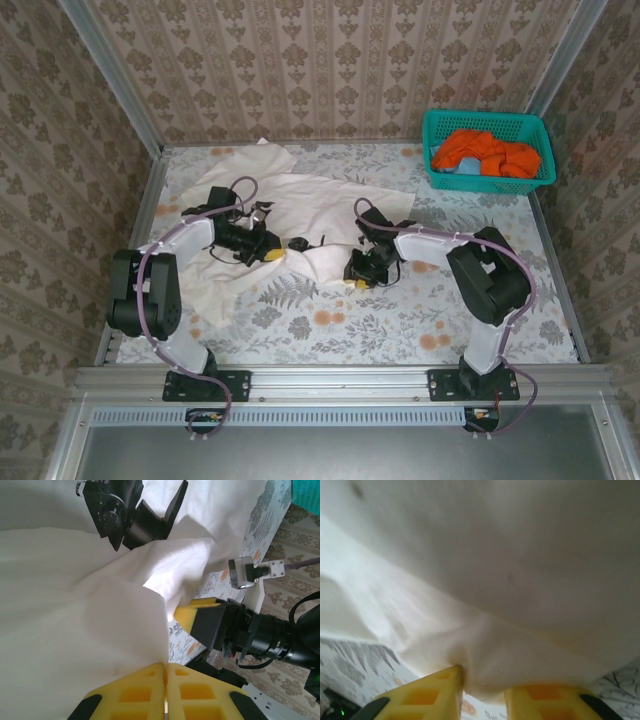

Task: Fold and stack the t-shirts

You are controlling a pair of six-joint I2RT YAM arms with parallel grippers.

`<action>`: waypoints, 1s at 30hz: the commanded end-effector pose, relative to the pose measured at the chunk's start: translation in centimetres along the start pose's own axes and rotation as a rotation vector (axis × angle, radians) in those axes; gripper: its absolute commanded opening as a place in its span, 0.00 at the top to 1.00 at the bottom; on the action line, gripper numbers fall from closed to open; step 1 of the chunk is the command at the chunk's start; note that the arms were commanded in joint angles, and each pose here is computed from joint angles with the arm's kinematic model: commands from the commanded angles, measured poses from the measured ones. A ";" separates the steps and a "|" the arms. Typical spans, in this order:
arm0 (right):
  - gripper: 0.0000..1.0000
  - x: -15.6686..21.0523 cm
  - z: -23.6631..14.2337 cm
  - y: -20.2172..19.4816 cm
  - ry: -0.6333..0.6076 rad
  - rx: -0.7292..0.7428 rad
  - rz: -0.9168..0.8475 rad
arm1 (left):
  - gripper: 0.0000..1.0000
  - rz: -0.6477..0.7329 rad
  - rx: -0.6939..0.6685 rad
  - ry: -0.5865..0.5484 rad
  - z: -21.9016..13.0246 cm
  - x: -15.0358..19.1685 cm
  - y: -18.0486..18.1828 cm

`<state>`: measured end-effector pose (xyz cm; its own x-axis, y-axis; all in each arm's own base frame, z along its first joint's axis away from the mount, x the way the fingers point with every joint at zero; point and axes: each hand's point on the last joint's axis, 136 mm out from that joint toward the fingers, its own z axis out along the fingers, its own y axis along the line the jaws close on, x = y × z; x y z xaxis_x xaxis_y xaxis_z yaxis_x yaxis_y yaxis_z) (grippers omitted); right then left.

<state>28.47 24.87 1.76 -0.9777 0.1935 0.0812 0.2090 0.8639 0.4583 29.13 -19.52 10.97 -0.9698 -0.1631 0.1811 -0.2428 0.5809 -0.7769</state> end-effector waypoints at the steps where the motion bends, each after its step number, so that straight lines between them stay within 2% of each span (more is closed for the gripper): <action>1: 0.87 -0.1 0.9 -2.4 -0.003 0.120 0.013 | 0.93 0.018 -0.012 -0.008 -0.4 -0.3 -0.3; 3: 0.98 -0.1 0.1 -1.7 -0.017 0.091 -0.001 | 0.93 0.026 -0.027 -0.006 -0.5 -0.1 -0.1; 4: 1.00 -0.1 -0.5 -1.1 -0.016 0.059 -0.002 | 0.93 0.032 -0.037 -0.006 -0.6 0.0 0.0; 7: 1.00 0.1 -3.4 1.7 0.025 -0.132 0.030 | 0.93 0.054 -0.072 0.000 -1.0 0.5 0.3; 10: 1.00 0.6 -7.9 4.2 0.106 -0.328 0.067 | 0.92 0.078 -0.085 0.029 -1.5 1.7 0.2; 14: 1.00 2.4 -12.7 5.5 0.213 -0.444 0.069 | 0.88 0.102 -0.088 0.055 -1.7 3.2 0.5; 16: 1.00 3.1 -12.9 5.1 0.252 -0.438 0.068 | 0.86 0.095 -0.084 0.073 -1.4 3.7 0.9; 19: 0.96 3.6 -11.1 3.4 0.308 -0.394 0.111 | 0.83 0.084 -0.091 0.101 -0.6 4.2 1.6; 20: 0.91 3.2 -10.4 2.9 0.297 -0.378 0.121 | 0.82 0.079 -0.098 0.103 -0.5 4.2 1.9; 21: 0.86 2.6 -9.7 2.2 0.272 -0.355 0.138 | 0.82 0.075 -0.106 0.103 -0.4 4.1 2.1; 23: 0.84 1.4 -8.5 0.3 0.231 -0.282 0.164 | 0.76 0.069 -0.125 0.095 -0.3 3.5 2.2; 25: 0.73 0.2 -7.6 -1.9 0.184 -0.187 0.199 | 0.72 0.070 -0.147 0.073 -0.5 2.8 2.1; 28: 0.51 -1.9 -7.9 -4.9 0.047 -0.026 0.208 | 0.63 0.096 -0.194 0.012 -1.2 1.3 1.6; 30: 0.47 -3.2 -8.7 -5.1 -0.047 -0.013 0.205 | 0.61 0.116 -0.209 -0.025 -1.6 0.2 0.8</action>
<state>29.13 18.52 7.14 -0.9164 0.2990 0.2661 0.3987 0.7407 0.5407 26.92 -18.04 10.37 -0.9860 -0.0870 0.1420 -0.1611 0.7150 -0.6803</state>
